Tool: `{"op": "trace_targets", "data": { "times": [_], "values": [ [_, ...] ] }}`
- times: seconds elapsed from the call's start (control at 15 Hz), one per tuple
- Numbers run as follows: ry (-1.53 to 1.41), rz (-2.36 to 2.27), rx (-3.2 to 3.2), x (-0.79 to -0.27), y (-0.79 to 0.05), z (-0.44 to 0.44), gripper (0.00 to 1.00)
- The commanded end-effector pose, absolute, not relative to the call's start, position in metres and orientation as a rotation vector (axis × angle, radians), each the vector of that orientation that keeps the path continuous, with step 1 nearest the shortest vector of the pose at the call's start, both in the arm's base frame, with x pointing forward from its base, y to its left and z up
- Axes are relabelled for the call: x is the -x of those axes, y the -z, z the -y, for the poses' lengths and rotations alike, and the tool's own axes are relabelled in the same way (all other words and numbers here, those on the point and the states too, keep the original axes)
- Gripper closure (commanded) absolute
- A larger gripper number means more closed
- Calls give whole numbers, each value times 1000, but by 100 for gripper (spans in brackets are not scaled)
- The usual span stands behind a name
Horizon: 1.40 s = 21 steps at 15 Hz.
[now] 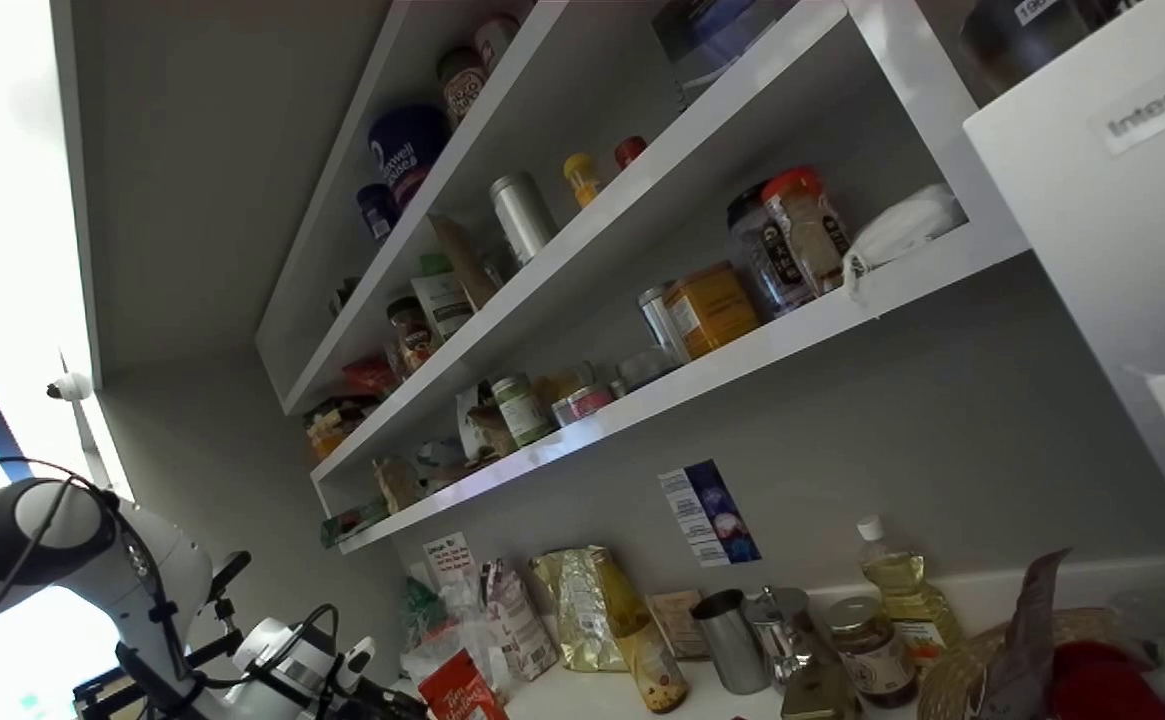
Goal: Put the orange packet on the right side of the bottom shelf
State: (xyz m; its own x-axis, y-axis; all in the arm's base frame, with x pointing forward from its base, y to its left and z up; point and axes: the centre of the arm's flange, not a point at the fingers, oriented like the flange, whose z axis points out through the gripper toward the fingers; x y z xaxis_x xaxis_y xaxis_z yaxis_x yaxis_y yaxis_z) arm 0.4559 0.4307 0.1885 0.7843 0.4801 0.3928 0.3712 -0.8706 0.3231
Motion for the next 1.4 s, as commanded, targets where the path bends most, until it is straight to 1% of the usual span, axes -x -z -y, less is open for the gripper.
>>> {"op": "trace_targets", "data": {
  "times": [0.0,0.8,1.33],
  "values": [
    [-862,-649,-2697,-472,-182,-436,0],
    [-941,-650,-2698,-477,-170,-436,0],
    [-1009,-783,-2610,-481,-170,-436,0]
  ]
}}
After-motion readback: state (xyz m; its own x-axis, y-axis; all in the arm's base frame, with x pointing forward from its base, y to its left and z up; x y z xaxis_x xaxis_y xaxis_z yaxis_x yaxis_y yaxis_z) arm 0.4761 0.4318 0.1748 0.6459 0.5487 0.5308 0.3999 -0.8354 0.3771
